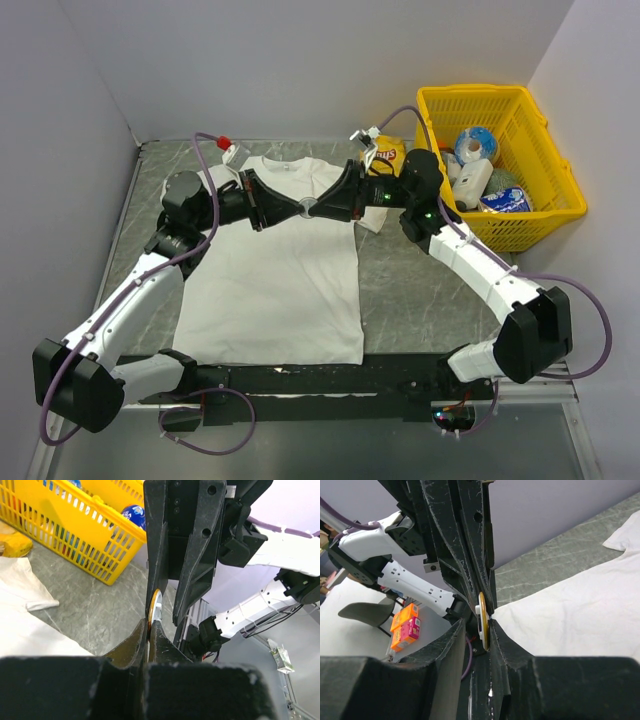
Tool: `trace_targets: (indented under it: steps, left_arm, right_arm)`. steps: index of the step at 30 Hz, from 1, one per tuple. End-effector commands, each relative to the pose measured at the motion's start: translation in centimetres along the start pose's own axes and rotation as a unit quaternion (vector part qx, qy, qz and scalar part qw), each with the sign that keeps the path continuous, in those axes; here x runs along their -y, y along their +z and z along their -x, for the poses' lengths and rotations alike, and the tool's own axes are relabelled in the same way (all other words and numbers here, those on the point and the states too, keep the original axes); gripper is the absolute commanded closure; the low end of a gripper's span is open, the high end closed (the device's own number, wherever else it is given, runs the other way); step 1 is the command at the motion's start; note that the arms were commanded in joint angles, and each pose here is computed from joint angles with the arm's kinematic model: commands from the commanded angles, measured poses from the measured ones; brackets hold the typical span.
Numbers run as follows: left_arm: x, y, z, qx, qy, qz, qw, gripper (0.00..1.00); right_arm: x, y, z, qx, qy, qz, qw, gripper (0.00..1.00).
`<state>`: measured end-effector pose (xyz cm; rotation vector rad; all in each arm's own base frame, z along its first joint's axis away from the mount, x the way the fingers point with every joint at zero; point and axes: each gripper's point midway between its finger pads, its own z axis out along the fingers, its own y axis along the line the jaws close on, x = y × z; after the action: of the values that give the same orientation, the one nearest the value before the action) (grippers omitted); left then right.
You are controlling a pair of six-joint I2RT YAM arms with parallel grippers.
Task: Pin the brooch onto the clothing
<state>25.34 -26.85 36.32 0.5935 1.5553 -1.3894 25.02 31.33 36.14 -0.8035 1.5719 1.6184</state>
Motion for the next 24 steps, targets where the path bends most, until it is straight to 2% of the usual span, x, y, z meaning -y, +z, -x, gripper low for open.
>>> trace_targets:
  steps: [1, 4, 12, 15, 21, 24]
  left_arm:
    - [1.2, -0.4, 1.1, 0.009, 0.034, -0.003, 0.999, 0.99]
    - [1.5, -0.5, 1.2, 0.009, 0.035, -0.009, 0.999, 0.99]
    - [1.8, -0.4, 1.4, 0.008, 0.038, -0.013, 0.999, 0.99]
    - [2.1, -0.4, 1.6, 0.008, 0.041, -0.017, 0.999, 0.99]
    - [2.8, -0.3, 2.3, 0.013, 0.059, -0.012, 0.998, 0.99]
    - [3.4, -0.1, 2.5, 0.013, 0.065, -0.015, 0.998, 0.99]
  right_arm:
    - [-2.0, 0.4, 2.3, 0.016, -0.047, 0.028, 0.998, 0.69]
    - [-2.0, 0.4, 2.3, 0.016, -0.045, 0.029, 0.998, 0.75]
    - [-2.0, 0.5, 2.2, 0.012, -0.048, 0.031, 0.998, 0.83]
    - [-1.8, 0.5, 2.3, 0.009, -0.046, 0.029, 0.998, 0.91]
    - [-0.5, 0.7, 2.2, 0.002, -0.044, -0.006, 0.999, 1.0]
    - [0.3, 0.7, 2.0, -0.002, -0.041, -0.032, 0.999, 1.0]
